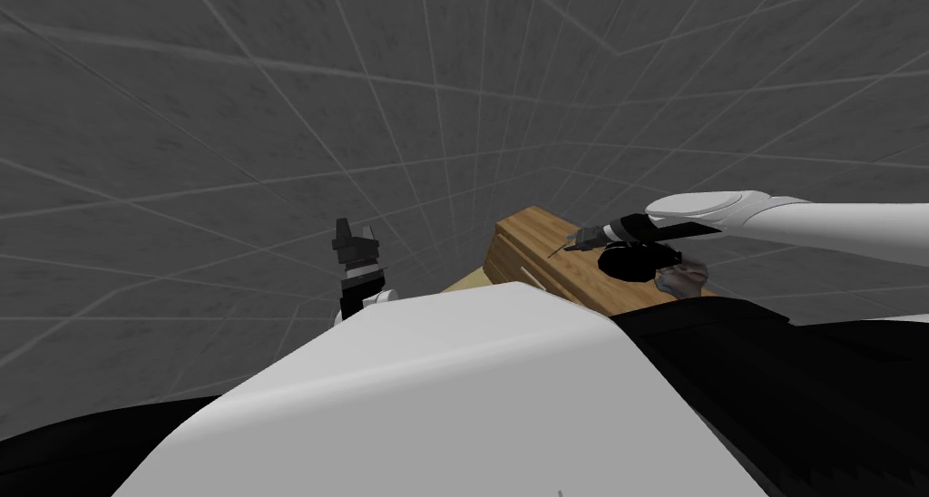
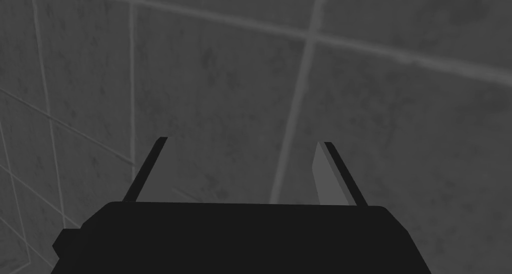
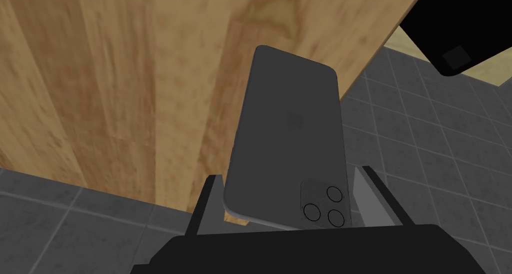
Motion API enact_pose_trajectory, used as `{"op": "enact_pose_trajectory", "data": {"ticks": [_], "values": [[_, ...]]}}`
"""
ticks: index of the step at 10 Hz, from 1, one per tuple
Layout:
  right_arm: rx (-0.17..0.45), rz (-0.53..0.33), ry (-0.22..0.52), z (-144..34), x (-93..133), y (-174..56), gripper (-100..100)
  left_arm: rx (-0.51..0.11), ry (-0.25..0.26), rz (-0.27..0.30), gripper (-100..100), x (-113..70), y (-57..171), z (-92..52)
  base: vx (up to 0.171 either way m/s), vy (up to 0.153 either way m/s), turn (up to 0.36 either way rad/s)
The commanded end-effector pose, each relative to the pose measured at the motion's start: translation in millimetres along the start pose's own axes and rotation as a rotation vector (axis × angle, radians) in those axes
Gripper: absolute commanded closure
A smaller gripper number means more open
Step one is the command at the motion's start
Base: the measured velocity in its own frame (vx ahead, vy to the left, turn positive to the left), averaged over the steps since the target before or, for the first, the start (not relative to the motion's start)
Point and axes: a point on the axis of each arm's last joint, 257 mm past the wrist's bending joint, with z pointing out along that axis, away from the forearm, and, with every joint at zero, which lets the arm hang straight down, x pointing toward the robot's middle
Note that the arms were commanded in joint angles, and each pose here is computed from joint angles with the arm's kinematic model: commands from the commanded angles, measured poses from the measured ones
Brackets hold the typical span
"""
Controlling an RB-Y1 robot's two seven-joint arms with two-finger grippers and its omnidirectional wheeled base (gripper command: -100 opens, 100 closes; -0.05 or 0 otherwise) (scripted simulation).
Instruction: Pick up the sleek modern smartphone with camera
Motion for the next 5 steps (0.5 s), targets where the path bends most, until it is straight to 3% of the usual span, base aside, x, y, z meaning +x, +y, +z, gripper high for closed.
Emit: {"op": "enact_pose_trajectory", "data": {"ticks": [1,2,3,4,5], "values": [[0.000,0.000,0.000,0.0,0.0,0.0,100,0.000,0.000,0.000,0,0.0,0.0,0.0,0.000,0.000,0.000],[0.000,0.000,0.000,0.0,0.0,-0.1,0,0.000,0.000,0.000,0,0.0,0.0,0.0,0.000,0.000,0.000],[-0.001,-0.014,0.000,-11.3,-13.9,-5.5,100,0.000,0.000,0.000,0,0.0,0.0,0.0,-0.028,0.000,-0.120],[0.000,-0.007,0.000,-6.7,-6.2,-2.8,100,0.000,0.000,0.001,0,-0.3,0.1,-0.1,-0.018,0.000,-0.035],[0.000,-0.009,-0.001,-7.8,-7.3,-3.1,0,0.000,0.000,0.001,0,-0.3,0.0,-0.1,0.000,0.000,0.000]]}}
